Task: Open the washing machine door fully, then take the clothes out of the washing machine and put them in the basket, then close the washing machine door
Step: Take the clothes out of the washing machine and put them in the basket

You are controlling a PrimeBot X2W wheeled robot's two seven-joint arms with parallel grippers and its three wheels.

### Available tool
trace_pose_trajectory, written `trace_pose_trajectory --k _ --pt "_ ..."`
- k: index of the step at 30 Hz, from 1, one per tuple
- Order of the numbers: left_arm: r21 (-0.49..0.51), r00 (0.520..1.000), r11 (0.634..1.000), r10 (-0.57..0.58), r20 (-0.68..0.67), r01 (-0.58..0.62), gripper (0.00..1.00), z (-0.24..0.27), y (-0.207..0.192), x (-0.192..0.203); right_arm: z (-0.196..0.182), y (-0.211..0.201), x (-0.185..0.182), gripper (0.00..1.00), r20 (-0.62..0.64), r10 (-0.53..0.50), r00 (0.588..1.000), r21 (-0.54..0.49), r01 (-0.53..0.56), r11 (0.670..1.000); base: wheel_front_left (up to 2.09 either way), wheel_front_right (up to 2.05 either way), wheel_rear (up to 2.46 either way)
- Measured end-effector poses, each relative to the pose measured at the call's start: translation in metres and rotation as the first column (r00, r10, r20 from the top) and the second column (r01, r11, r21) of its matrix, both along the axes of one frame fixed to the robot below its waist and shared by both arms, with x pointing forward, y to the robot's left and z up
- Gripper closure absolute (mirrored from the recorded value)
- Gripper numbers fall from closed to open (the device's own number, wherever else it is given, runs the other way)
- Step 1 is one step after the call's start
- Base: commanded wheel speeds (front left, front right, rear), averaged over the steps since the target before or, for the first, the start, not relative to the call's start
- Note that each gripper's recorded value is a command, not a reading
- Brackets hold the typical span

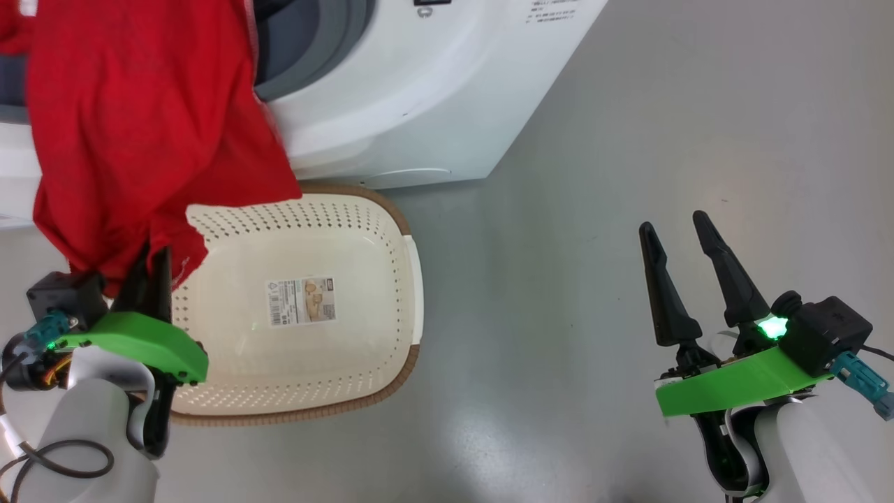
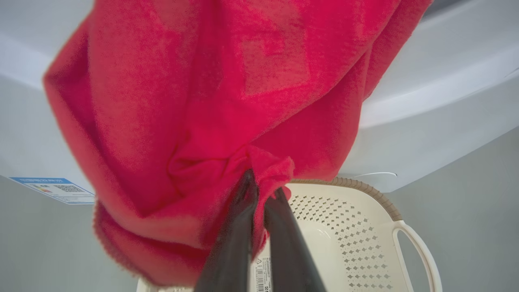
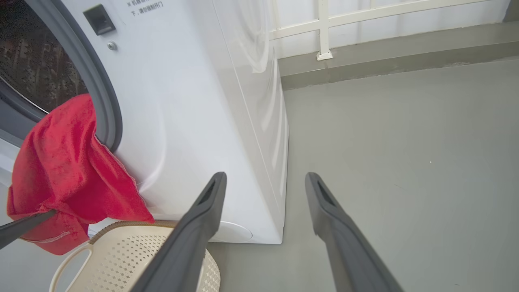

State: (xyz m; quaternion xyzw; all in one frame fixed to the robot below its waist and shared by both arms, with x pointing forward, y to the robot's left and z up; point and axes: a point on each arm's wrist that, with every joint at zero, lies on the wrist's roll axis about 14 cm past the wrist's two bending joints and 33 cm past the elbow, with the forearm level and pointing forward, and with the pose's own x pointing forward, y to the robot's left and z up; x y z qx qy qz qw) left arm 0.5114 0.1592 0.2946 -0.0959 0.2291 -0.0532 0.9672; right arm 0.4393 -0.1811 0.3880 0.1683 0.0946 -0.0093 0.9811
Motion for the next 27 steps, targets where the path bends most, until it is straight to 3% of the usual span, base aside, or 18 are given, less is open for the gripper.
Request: trace_pose_trajectory --k 1,15,27 --pt "-0.001 1.000 1.000 0.002 0.007 -0.002 0.00 0.003 0.001 0.001 0.001 0.001 0.000 0.00 0.003 0.001 1.000 0.001 -0.001 1.000 0.00 0.00 0.00" --pt "-0.042 0.994 0.999 0.031 0.103 -0.026 0.00 0.045 0.001 -0.009 0.025 0.008 0.001 0.00 0.062 0.021 0.998 0.001 -0.021 1.000 0.00 0.00 0.00" --pt "-0.011 0.968 0.996 0.089 0.235 -0.089 0.00 0.093 0.030 -0.025 0.034 0.011 -0.008 0.00 0.077 0.031 0.997 -0.006 -0.031 1.000 0.00 0.00 0.00"
